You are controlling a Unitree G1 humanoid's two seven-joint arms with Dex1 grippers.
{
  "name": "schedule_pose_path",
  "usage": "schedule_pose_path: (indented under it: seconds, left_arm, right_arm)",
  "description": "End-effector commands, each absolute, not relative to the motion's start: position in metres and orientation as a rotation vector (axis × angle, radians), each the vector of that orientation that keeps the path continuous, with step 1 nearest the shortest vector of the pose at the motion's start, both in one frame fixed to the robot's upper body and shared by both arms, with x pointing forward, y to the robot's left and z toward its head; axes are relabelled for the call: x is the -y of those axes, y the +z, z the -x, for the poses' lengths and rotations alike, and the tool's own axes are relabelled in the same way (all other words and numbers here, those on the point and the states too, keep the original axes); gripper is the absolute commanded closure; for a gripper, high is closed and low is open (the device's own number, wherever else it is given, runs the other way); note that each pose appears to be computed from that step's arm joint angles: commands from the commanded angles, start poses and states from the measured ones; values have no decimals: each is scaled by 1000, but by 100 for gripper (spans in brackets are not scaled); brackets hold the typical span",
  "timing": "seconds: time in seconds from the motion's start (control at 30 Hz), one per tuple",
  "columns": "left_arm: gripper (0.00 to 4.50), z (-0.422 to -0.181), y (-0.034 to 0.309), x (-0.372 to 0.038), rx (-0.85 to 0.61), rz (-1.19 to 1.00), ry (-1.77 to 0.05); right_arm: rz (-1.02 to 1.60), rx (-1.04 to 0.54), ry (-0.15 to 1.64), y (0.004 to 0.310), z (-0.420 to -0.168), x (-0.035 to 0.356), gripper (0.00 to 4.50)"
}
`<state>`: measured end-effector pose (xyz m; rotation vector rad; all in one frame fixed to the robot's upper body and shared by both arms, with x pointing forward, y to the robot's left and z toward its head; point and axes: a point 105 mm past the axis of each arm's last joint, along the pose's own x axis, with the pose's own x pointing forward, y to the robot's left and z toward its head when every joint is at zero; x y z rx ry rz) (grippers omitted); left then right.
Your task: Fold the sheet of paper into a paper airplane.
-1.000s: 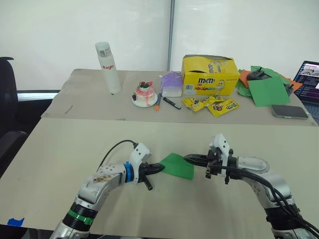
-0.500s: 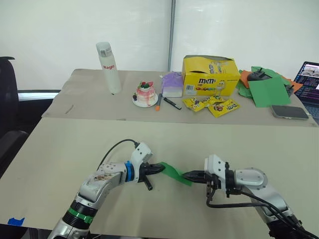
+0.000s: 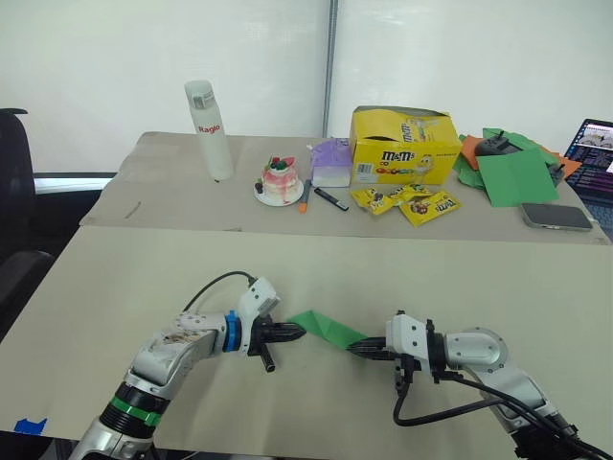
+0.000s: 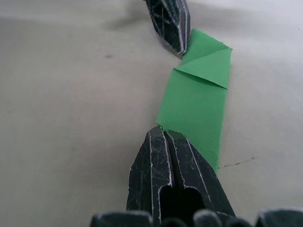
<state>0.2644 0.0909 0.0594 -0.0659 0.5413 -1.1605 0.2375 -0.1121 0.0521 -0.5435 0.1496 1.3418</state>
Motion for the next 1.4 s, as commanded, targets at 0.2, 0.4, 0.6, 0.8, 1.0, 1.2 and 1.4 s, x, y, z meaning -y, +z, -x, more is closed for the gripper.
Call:
schedule_pose_path:
  seconds: [0.2,0.4,0.6,0.8,1.0,1.2,1.4]
  left_arm:
    - [450,-279,89,-70,-370,95,-1257]
    - [450,-291,75,-56,-388,49,-1219]
    - [450,-286,37,-62,-503,-38,-1190]
    - [450,-272,32,-55,-518,-13,-1241]
    - [450,-271,23,-60,-536,-52,-1220]
    - [450,-273,20,-64,-532,-68,-1214]
    - [450,-274,19,-65,-530,-72,-1215]
  right_arm:
    - [534,-205,1345,43,-234,112,448]
    - [536,-214,1329,44,-235,114,448]
    - [525,-202,1326,50,-235,110,448]
    - [498,-207,1284,56,-240,111,448]
    - [448,-226,1256,69,-241,121,360]
    - [352,-245,1243,110,-239,130,225]
    - [337,-193,1154,121,-260,122,354]
